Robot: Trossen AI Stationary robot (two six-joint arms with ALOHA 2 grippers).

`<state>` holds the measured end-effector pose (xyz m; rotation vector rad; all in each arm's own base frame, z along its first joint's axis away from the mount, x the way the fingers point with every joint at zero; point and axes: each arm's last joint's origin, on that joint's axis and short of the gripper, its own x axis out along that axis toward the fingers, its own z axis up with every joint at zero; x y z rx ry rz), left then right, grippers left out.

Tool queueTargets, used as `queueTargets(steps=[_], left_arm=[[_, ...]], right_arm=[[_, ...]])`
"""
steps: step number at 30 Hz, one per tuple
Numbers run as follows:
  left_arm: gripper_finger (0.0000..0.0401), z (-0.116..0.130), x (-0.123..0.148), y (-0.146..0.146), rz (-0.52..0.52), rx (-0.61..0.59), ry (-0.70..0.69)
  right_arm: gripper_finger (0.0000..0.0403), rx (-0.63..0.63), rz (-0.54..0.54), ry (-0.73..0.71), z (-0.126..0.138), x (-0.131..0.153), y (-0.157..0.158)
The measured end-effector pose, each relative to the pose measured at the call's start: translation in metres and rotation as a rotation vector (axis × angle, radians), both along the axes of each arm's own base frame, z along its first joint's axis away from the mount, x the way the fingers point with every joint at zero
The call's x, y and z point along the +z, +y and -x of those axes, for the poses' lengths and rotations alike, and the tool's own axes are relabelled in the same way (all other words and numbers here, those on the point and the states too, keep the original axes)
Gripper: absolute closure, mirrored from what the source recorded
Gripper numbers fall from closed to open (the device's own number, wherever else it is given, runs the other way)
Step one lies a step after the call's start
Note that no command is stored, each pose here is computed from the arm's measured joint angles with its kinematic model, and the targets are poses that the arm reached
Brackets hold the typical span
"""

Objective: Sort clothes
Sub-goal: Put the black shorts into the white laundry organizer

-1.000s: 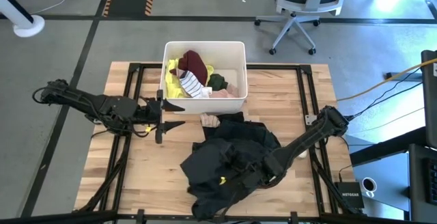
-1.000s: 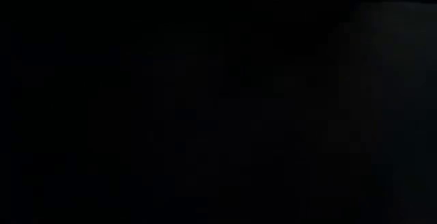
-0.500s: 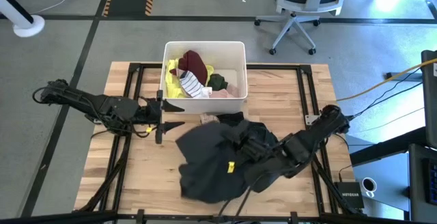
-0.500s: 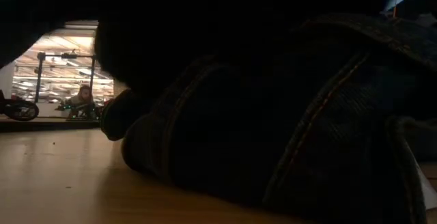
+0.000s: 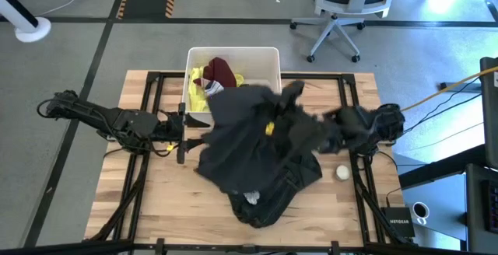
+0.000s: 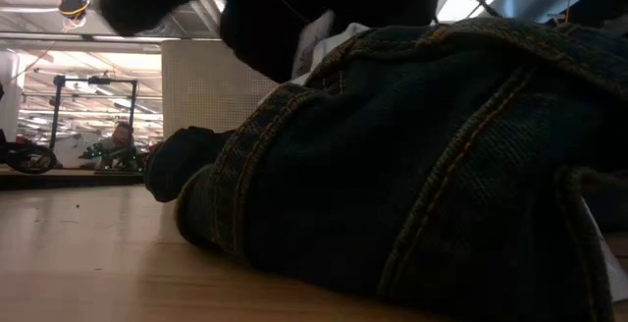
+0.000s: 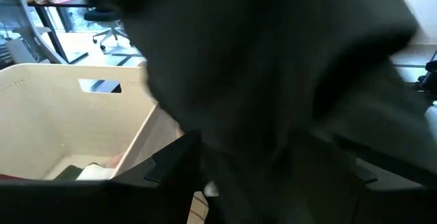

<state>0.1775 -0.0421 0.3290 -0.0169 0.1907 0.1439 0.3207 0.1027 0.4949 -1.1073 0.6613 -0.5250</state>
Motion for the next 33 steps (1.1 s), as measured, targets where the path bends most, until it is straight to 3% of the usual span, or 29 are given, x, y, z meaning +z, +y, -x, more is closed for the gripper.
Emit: queueTargets(steps=[8, 17, 24, 28, 33], left_arm=[[0.0187, 0.0, 0.0, 0.0, -0.001, 0.0, 0.001], [0.0187, 0.0, 0.0, 0.0, -0.001, 0.0, 0.001], [0.0187, 0.0, 0.0, 0.0, 0.008, 0.002, -0.002], [0.0187, 0.0, 0.001, 0.0, -0.007, -0.001, -0.008], [0.0187, -0.001, 0.003, 0.0, -0.013, -0.003, -0.027]], right_arm=[[0.0374, -0.182, 0.008, -0.083, 0.004, 0.021, -0.059], [0.0379, -0.273, 0.104, -0.357, 0.003, 0.07, -0.093], [0.0373, -0.186, 0.161, -0.591, 0.009, 0.096, -0.111], [0.038, -0.089, 0.181, -0.652, 0.006, 0.098, -0.13], [0.0376, 0.059, 0.126, -0.738, -0.014, 0.088, -0.152]])
